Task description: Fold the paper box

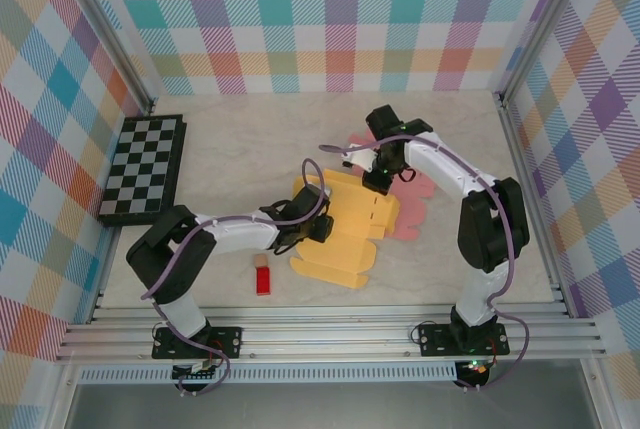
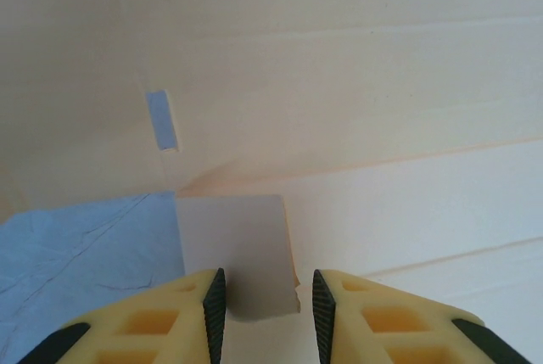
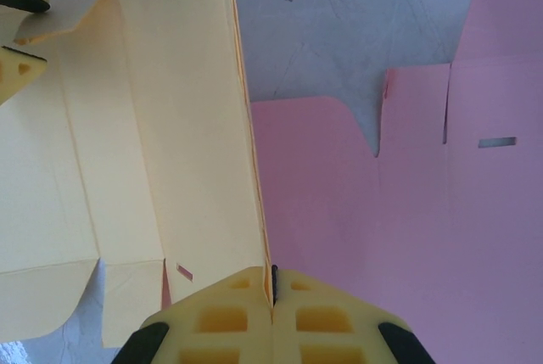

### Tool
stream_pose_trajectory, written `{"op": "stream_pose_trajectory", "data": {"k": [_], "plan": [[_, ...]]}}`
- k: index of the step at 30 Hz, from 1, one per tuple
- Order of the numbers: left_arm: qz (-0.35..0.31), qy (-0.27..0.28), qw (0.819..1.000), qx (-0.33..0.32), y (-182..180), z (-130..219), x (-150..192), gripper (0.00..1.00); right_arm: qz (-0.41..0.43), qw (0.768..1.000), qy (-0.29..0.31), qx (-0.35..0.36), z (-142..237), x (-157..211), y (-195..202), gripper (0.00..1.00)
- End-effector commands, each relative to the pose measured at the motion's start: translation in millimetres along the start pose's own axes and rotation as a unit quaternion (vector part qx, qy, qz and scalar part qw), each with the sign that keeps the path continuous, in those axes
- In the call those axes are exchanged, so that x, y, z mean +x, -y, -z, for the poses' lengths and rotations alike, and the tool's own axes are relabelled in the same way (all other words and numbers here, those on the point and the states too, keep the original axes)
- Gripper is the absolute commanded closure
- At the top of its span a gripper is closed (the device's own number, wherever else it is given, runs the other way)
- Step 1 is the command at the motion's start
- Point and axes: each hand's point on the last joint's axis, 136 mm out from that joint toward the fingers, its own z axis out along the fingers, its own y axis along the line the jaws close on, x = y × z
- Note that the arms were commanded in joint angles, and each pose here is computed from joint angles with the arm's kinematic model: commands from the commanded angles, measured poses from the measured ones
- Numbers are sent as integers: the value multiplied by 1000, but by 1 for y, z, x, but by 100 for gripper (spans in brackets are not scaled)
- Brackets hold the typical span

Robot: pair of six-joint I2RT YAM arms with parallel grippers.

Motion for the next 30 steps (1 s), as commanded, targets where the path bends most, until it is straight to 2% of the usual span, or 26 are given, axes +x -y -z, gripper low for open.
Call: {"op": "stream_pose_trajectory", "data": {"k": [1, 5, 9, 11, 16, 20, 26, 30], "plan": [[-19, 10, 1000, 5, 8, 9, -9, 65, -8, 999, 43, 19, 15, -13, 5, 100], [-14, 18, 1000, 11, -2, 34, -16, 57, 6, 998, 45, 39, 16, -7, 11, 100], [40, 36, 998, 44, -27, 70, -25, 51, 38, 995, 60, 75, 24, -8, 18, 100], [46, 57, 996, 52, -34, 92, -32, 50, 57, 992, 68, 92, 26, -9, 21, 100], [79, 109, 991, -9, -69, 127, -42, 45, 126, 977, 91, 147, 32, -16, 25, 100], [125, 112, 985, -45, -96, 122, -36, 46, 211, 948, 117, 209, 41, -31, 24, 100], [189, 110, 971, -92, -136, 109, -25, 49, 330, 910, 126, 220, 41, -31, 6, 100], [193, 97, 975, -56, -129, 93, -19, 51, 334, 904, 129, 234, 43, -32, 7, 100]]}}
